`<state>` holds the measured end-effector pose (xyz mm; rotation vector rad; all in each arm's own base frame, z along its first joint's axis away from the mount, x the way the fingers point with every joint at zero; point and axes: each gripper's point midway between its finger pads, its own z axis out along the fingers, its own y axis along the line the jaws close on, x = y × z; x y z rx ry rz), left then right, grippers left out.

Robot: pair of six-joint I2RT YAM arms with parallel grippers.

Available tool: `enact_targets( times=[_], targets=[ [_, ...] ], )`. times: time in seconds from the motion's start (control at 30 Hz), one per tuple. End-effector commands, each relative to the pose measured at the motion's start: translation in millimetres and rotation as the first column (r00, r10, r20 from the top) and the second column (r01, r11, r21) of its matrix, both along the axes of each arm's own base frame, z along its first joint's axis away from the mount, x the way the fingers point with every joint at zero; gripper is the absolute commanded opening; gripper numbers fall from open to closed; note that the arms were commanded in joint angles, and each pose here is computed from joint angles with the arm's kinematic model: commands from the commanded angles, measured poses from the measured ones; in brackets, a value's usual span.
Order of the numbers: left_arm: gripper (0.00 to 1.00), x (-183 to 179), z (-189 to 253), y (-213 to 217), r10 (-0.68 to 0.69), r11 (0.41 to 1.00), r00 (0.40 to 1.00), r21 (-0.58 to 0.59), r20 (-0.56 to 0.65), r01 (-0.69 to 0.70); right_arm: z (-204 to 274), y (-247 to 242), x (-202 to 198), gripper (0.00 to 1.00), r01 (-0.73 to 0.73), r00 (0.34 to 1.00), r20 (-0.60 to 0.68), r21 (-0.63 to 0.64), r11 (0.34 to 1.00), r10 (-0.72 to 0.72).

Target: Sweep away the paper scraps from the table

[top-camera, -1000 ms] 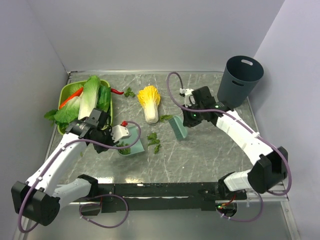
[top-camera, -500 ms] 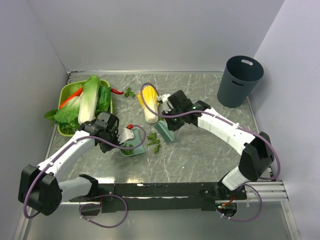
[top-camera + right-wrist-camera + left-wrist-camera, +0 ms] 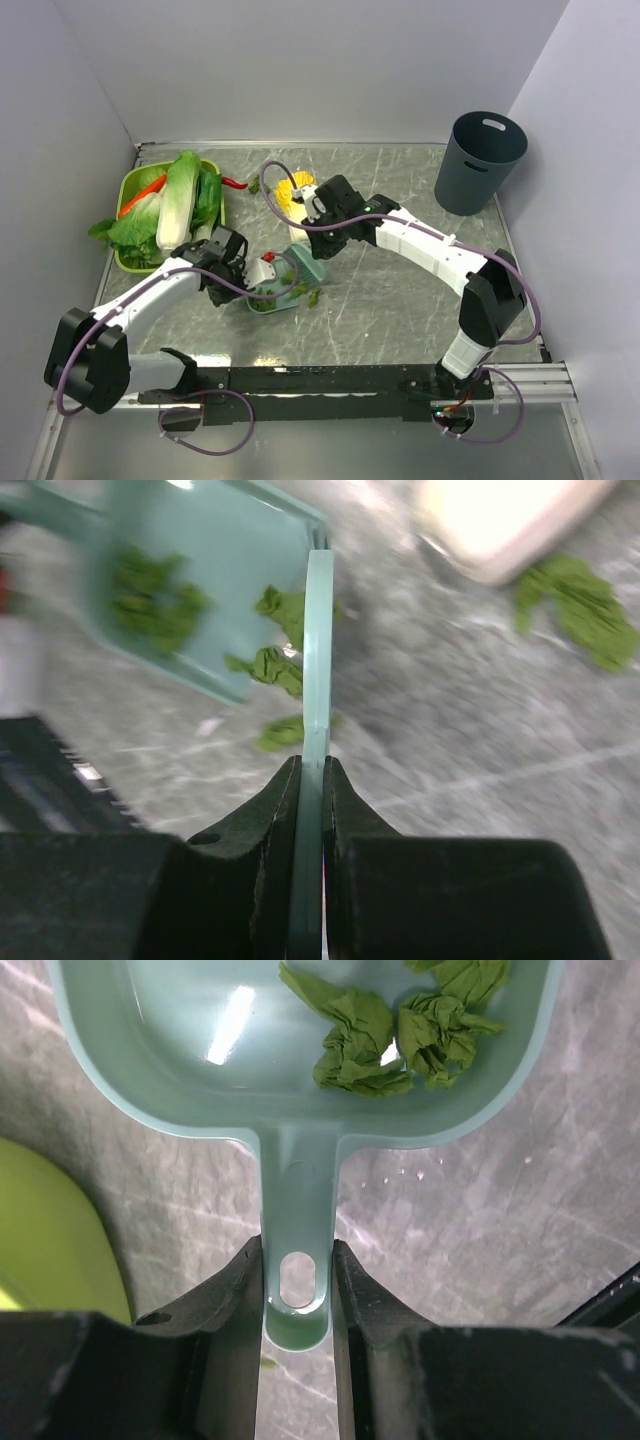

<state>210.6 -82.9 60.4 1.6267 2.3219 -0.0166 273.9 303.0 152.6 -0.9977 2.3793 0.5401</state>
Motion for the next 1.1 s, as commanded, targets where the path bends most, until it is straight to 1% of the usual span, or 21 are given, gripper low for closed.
enact_targets(
  times=[0.0, 0.13, 0.23, 0.3, 0.43, 0.5, 0.6, 0.67, 0.7, 0.77, 0.83, 0.87, 0.97, 1.07],
  targets=[
    [0.01, 12, 3, -17, 0.007, 0.998, 1.0, -0.061, 0.021, -0.006, 42, 36, -14, 0.0, -0.073, 0.996, -0.033, 0.196, 0.978, 0.081],
    [0.01, 14, 0, -23, 0.008, 0.997, 1.0, -0.075, 0.017, -0.007, 46, 39, -22, 0.0, -0.09, 0.993, -0.054, 0.226, 0.97, 0.105],
    [0.01, 14, 0, -24, 0.017, 0.996, 1.0, -0.083, 0.019, -0.015, 52, 30, -17, 0.0, -0.072, 0.997, -0.022, 0.209, 0.975, 0.079],
    [0.01, 12, 0, -24, 0.024, 0.995, 0.999, -0.095, 0.022, -0.021, 58, 17, -10, 0.0, -0.052, 0.999, 0.013, 0.185, 0.981, 0.05],
    [0.01, 5, -1, -21, 0.025, 0.995, 1.0, -0.097, 0.015, -0.023, 66, -7, -5, 0.0, 0.0, 1.0, 0.025, 0.19, 0.982, -0.005],
    [0.01, 0, 0, -19, 0.019, 0.995, 1.0, -0.093, 0.009, -0.018, 68, -19, -1, 0.0, 0.028, 0.998, 0.056, 0.175, 0.984, -0.038],
    [0.01, -6, 6, -18, 0.011, 0.995, 1.0, -0.1, -0.001, -0.012, 70, -40, 12, 0.0, 0.032, 0.99, 0.136, 0.125, 0.992, -0.049],
    [0.01, -8, 9, -18, 0.001, 0.995, 1.0, -0.102, 0.001, -0.001, 69, -65, 34, 0.0, 0.112, 0.974, 0.19, 0.07, 0.991, -0.124],
    [0.01, -11, 10, -16, 0.0, 0.995, 1.0, -0.098, -0.007, -0.001, 70, -75, 44, 0.0, 0.124, 0.966, 0.223, 0.043, 0.991, -0.131],
    [0.01, -15, 10, -14, -0.007, 0.996, 1.0, -0.09, -0.016, 0.006, 69, -103, 70, 0.0, 0.211, 0.94, 0.276, -0.014, 0.977, -0.199],
    [0.01, -20, 10, -11, -0.006, 0.996, 1.0, -0.085, -0.028, 0.003, 69, -118, 87, 0.0, 0.219, 0.925, 0.329, -0.056, 0.974, -0.189],
    [0.01, -23, 10, -10, -0.007, 0.997, 0.999, -0.082, -0.036, 0.004, 65, -134, 101, 0.0, 0.244, 0.912, 0.363, -0.107, 0.964, -0.191],
    [0.01, -30, 9, -8, -0.018, 0.997, 0.998, -0.08, -0.057, 0.013, 56, -147, 126, 0.0, 0.265, 0.888, 0.426, -0.16, 0.951, -0.176],
    [0.01, -36, 9, -9, -0.017, 0.996, 0.997, -0.089, -0.08, 0.01, 58, -144, 149, 0.0, 0.21, 0.854, 0.514, -0.205, 0.956, -0.077]
  ],
)
